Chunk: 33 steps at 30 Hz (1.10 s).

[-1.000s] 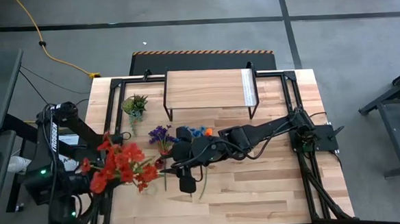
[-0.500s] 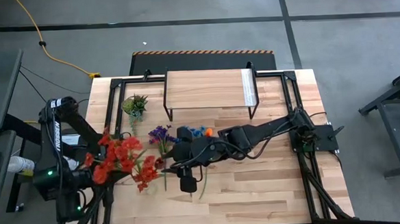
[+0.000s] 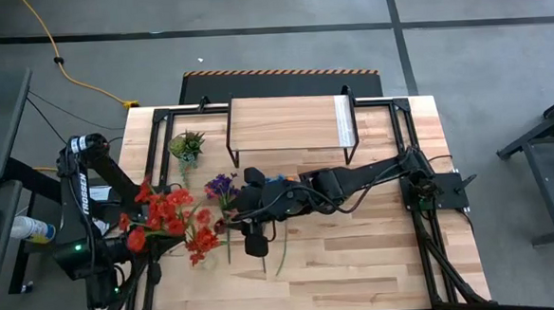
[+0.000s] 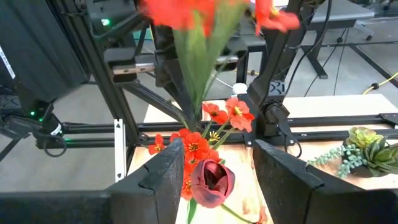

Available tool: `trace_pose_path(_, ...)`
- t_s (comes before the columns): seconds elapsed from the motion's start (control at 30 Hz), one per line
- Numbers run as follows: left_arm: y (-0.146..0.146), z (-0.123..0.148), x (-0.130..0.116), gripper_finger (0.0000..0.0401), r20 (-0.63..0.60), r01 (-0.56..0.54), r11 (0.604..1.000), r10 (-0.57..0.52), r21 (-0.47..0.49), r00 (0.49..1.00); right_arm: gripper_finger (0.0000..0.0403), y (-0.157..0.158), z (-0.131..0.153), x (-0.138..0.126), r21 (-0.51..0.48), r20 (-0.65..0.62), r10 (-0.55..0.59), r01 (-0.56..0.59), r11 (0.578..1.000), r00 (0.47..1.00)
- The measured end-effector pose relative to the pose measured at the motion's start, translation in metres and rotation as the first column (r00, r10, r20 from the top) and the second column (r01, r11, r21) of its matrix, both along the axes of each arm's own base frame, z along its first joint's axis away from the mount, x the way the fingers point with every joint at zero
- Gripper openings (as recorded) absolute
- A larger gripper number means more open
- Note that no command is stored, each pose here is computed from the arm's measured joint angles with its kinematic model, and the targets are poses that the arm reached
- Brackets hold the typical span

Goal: Pick and place flowers into a vace then onto a shelf
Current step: Put the orange flowers into the bottom transparent vase

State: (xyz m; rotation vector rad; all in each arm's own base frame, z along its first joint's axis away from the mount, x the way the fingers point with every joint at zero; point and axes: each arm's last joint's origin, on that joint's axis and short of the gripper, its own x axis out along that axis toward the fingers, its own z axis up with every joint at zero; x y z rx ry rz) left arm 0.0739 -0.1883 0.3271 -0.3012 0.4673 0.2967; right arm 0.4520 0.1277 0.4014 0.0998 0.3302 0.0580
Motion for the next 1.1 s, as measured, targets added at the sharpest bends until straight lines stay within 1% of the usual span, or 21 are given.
trace_pose_path(0.17, 0.000, -0.008, 0.000, 0.0035, 0.010, -0.009, 1.000, 0.009, 0.009, 1.000, 0.0181, -0.001, 0.000, 0.000, 0.000, 0.000, -0.002, 0.002, 1.000, 1.000)
trace_pose_path(0.33, -0.001, -0.016, 0.000, 0.0035, 0.008, -0.021, 1.000, 0.021, -0.009, 1.000, 0.0181, -0.001, 0.000, 0.000, 0.000, 0.000, -0.002, 0.002, 1.000, 1.000)
trace_pose_path(0.73, -0.003, -0.019, 0.000, 0.0035, -0.027, -0.018, 1.000, 0.018, -0.024, 0.999, 0.0181, -0.001, 0.000, 0.000, -0.003, 0.001, -0.012, 0.012, 1.000, 1.000)
trace_pose_path(0.8, -0.005, -0.025, 0.001, 0.0035, -0.028, -0.019, 1.000, 0.018, -0.016, 0.999, 0.0181, -0.001, 0.000, 0.000, -0.003, 0.002, -0.012, 0.012, 1.000, 1.000)
trace_pose_path(0.97, -0.008, -0.042, 0.002, 0.0035, -0.005, -0.027, 0.998, 0.027, -0.048, 1.000, 0.0181, -0.001, 0.000, 0.000, -0.003, 0.001, -0.012, 0.012, 1.000, 1.000)
trace_pose_path(1.1, -0.008, -0.048, 0.002, 0.0035, -0.001, -0.031, 0.998, 0.031, -0.055, 1.000, 0.0181, -0.001, 0.000, 0.000, -0.003, 0.002, -0.012, 0.012, 1.000, 1.000)
